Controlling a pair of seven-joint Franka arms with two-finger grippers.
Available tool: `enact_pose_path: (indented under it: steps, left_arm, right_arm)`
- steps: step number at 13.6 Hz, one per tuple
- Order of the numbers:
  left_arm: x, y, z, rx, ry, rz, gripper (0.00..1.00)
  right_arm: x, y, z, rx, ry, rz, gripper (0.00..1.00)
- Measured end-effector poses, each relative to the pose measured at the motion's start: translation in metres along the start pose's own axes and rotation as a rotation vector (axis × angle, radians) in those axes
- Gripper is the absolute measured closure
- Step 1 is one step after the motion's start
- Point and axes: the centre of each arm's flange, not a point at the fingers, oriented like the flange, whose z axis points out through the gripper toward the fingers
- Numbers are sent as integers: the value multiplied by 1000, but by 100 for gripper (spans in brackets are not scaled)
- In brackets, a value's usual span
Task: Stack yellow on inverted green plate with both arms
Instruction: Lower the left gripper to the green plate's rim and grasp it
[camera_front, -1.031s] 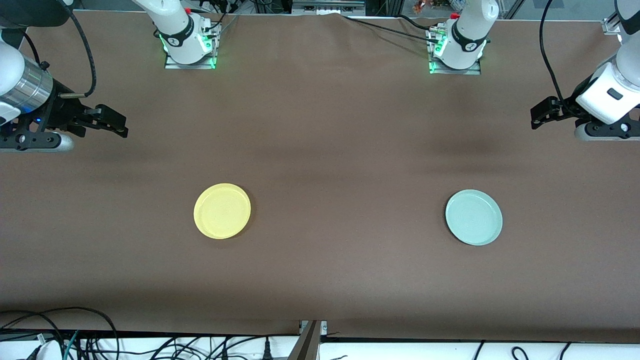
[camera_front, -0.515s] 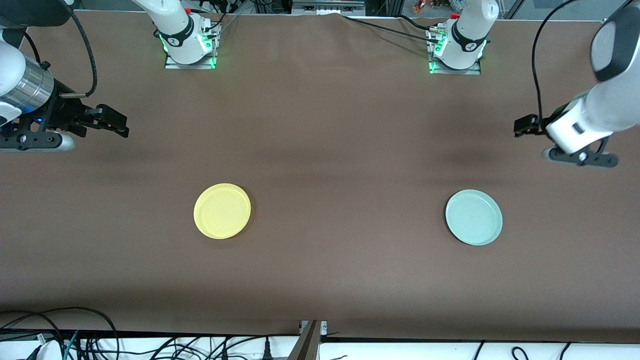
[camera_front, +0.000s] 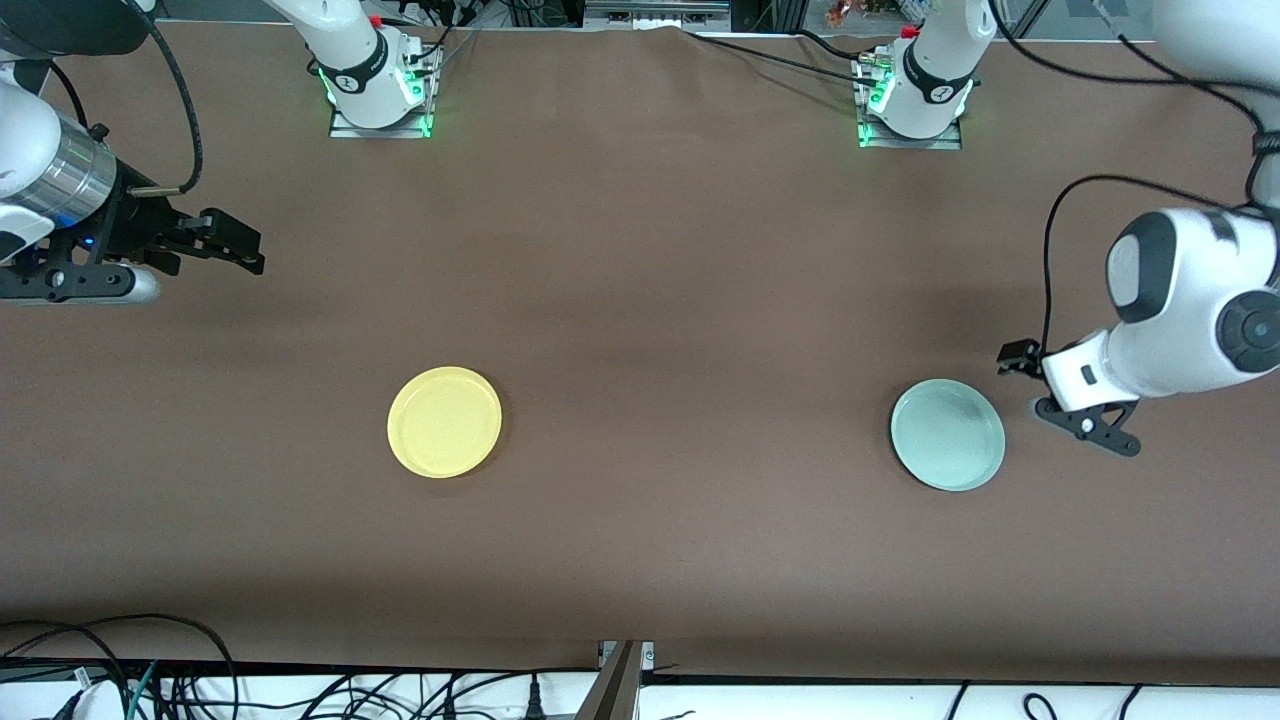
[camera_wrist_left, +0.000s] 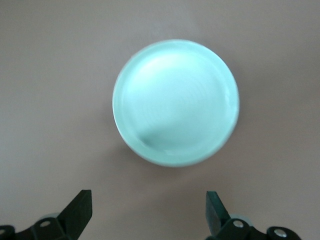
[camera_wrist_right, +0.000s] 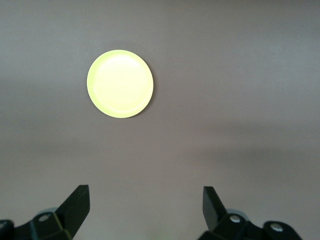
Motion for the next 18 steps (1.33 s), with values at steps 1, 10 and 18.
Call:
enact_pose_path:
  steps: [1, 10, 18]
  left_arm:
    - [7, -6, 17, 27, 24, 38, 0]
    - [22, -30, 149, 61, 66, 111, 14]
    - [35, -32, 132, 82, 100, 156, 89]
  right_arm:
    - [0, -2, 1, 0, -1, -15, 0]
    - [0, -8, 4, 0, -5, -93, 0]
    - [1, -8, 6, 0, -7, -96, 0]
